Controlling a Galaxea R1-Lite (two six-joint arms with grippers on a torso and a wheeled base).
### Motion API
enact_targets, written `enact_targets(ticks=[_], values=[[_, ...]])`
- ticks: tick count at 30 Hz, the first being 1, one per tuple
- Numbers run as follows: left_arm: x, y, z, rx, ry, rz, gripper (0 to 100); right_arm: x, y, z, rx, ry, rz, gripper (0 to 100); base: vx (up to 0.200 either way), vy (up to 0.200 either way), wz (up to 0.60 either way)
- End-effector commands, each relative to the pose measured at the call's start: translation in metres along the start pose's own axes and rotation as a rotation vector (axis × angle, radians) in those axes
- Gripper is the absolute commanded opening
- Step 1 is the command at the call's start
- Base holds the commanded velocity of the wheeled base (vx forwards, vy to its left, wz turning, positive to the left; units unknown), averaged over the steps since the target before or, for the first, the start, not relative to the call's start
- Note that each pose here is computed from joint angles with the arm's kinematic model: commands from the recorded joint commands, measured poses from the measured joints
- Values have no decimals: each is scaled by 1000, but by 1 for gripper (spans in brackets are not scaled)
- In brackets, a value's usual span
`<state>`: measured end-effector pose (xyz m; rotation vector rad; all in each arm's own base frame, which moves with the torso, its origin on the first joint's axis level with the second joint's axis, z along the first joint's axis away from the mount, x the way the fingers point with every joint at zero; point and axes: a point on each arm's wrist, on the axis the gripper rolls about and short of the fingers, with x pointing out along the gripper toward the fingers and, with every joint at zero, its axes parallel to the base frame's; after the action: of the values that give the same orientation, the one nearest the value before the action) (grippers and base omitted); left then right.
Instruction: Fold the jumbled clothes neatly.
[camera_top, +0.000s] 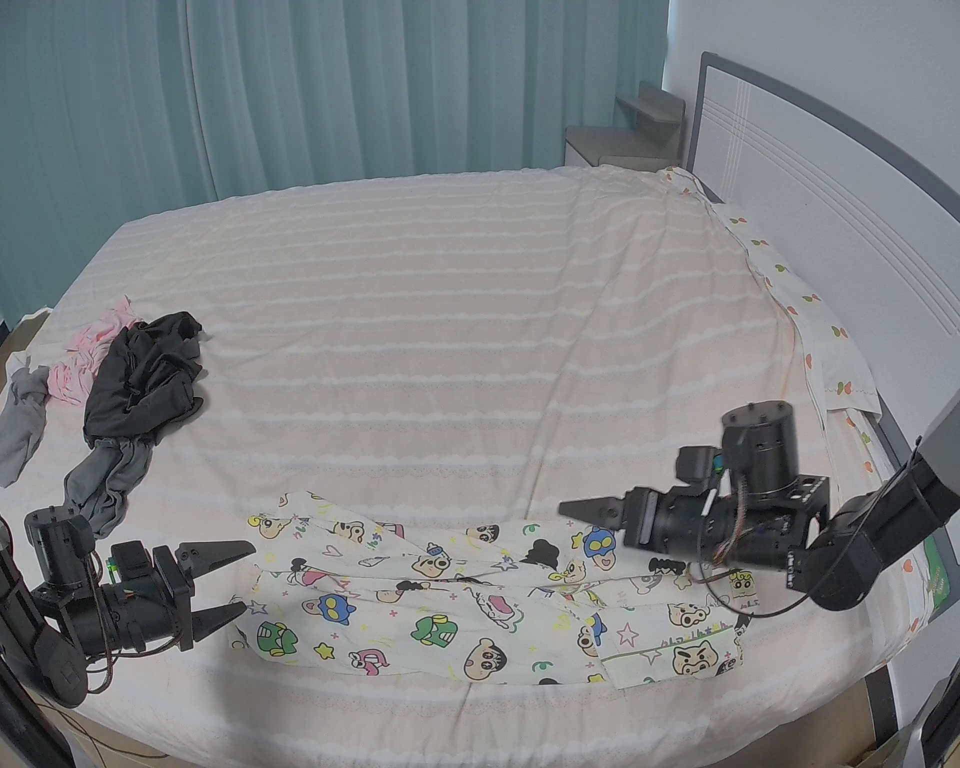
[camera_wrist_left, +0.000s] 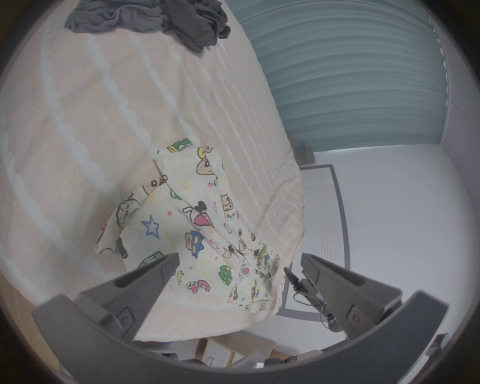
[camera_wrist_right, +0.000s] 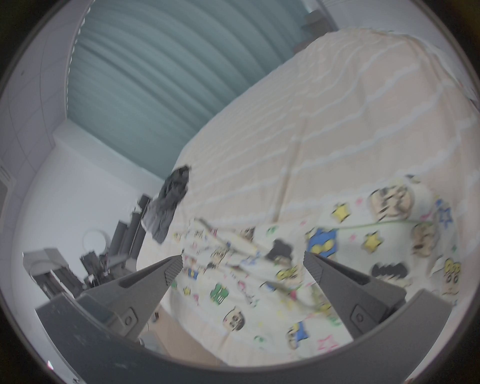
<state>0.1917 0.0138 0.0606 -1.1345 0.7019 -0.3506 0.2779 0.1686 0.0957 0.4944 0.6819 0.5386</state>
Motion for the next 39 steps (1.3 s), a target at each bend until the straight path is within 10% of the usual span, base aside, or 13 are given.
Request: enact_targets(ticks=[1, 19, 28, 39], values=[[-1, 2, -2, -14, 5, 9, 100, -20, -74, 9, 135, -104, -98, 100, 0, 0, 0], [0, 3, -2, -19, 7, 13, 100, 19, -158, -12, 264, -122, -205, 100, 0, 0, 0], [-3, -2, -2, 17, -13, -3, 100, -39, -118, 14, 242, -251, -137, 100, 0, 0, 0], [0, -35, -18, 287, -223, 58, 100, -147, -66, -17, 423, -378, -24, 100, 0, 0, 0]])
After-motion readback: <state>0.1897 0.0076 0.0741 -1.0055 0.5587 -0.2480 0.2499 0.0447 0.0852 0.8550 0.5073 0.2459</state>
